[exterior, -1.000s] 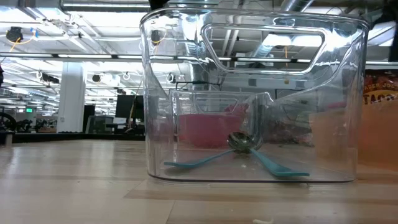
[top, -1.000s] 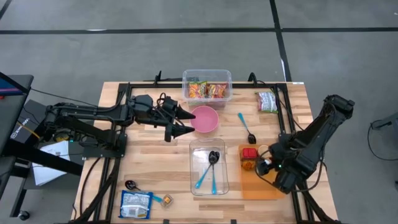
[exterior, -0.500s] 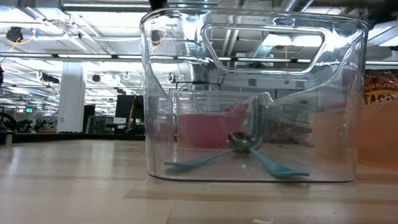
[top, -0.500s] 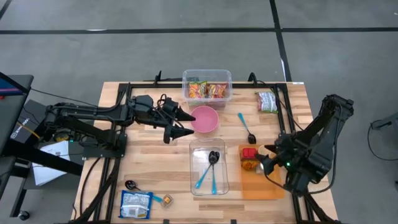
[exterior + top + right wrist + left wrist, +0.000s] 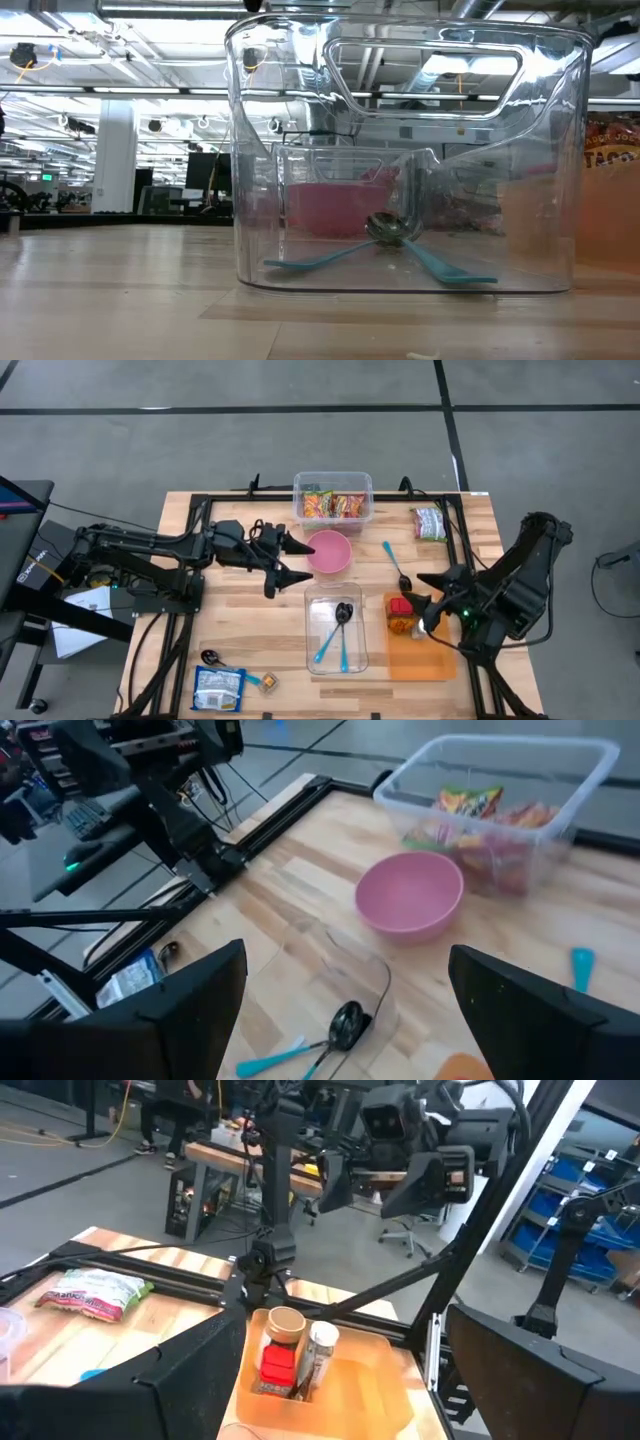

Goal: Pick & Place Food Item
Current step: Put the brown seasoning bottle into the orange bin

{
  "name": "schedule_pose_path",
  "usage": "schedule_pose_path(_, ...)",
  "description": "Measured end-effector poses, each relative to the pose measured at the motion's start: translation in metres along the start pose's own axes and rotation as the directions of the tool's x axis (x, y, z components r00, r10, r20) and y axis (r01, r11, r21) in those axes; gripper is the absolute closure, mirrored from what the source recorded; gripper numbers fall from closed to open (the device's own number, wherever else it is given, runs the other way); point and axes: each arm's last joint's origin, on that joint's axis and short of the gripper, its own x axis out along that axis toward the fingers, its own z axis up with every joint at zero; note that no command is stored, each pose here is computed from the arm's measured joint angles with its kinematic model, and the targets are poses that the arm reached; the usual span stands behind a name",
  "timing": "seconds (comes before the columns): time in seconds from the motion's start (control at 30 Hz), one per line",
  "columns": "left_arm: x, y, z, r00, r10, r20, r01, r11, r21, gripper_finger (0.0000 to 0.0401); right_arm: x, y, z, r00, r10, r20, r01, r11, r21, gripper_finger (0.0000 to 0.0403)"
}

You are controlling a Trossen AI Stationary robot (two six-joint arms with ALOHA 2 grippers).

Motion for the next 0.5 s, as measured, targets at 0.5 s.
schedule_pose_path(0.5,-0.008,-0.053,-0.032,0.963,-0.157,-0.217,0.129,0.982,-0.139,0.0064,0.001,0.002,0.008,1.0,-0.007,0.005,0.007,1.0,-0.018,0.0065)
